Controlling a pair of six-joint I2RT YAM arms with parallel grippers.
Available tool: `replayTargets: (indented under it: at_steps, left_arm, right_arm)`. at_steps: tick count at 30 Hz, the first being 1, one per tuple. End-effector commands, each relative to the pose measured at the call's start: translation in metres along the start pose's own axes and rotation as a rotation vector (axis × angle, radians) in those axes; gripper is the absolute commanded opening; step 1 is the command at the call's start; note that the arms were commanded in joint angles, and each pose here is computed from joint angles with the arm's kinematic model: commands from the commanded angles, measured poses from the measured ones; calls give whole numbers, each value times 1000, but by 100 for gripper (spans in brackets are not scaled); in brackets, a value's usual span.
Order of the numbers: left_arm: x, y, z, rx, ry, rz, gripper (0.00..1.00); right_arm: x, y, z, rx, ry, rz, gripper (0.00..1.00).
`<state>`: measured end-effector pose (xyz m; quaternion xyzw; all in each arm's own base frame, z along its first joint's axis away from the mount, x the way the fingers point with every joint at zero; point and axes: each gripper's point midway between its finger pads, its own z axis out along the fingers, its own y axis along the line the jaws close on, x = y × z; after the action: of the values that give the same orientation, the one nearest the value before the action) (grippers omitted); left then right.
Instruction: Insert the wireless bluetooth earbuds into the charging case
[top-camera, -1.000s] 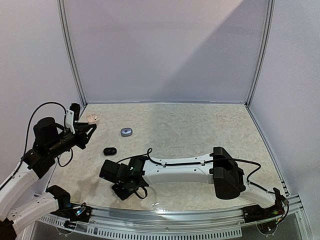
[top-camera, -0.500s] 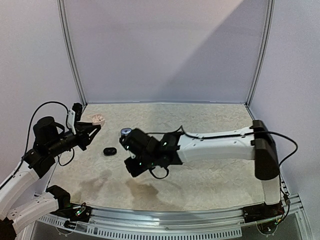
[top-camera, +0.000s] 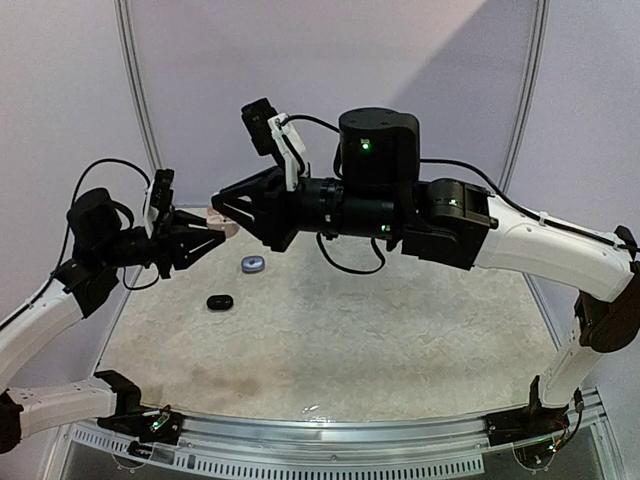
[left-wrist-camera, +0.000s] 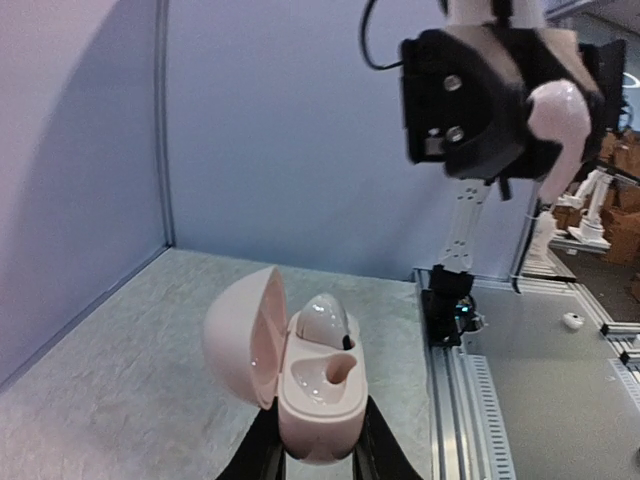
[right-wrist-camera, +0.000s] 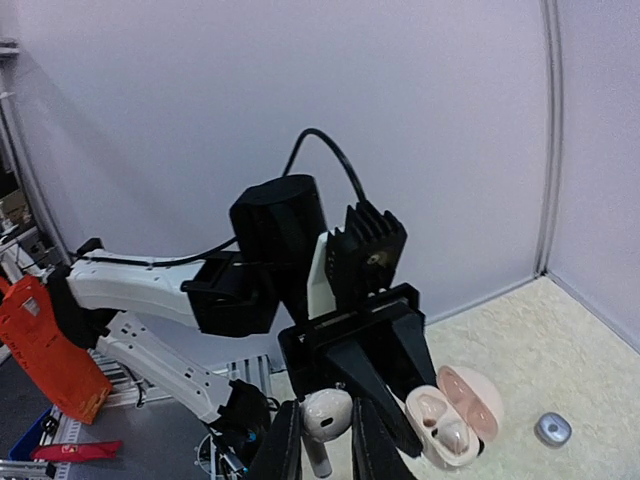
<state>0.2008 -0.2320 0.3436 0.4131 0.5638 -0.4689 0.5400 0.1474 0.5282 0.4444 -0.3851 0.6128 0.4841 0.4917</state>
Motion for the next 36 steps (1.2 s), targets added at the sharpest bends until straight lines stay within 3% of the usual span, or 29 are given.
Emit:
replayTargets:
  at_steps: [1, 6, 16, 36]
  left_arm:
    - [-33, -45, 12, 240, -34, 97, 0]
    - [-41, -71, 19, 368, -31, 102, 0]
    - [-44, -86, 19, 433, -17, 152, 0]
    - [-43, -86, 25, 431, 3, 119, 0]
  right_arm:
    - [-11, 28, 10, -163, -43, -83, 8]
    - [-20, 33, 7, -186, -73, -108, 7]
    - [-21, 36, -8, -192, -42, -128, 6]
    - [11, 12, -9, -77, 82, -225, 7]
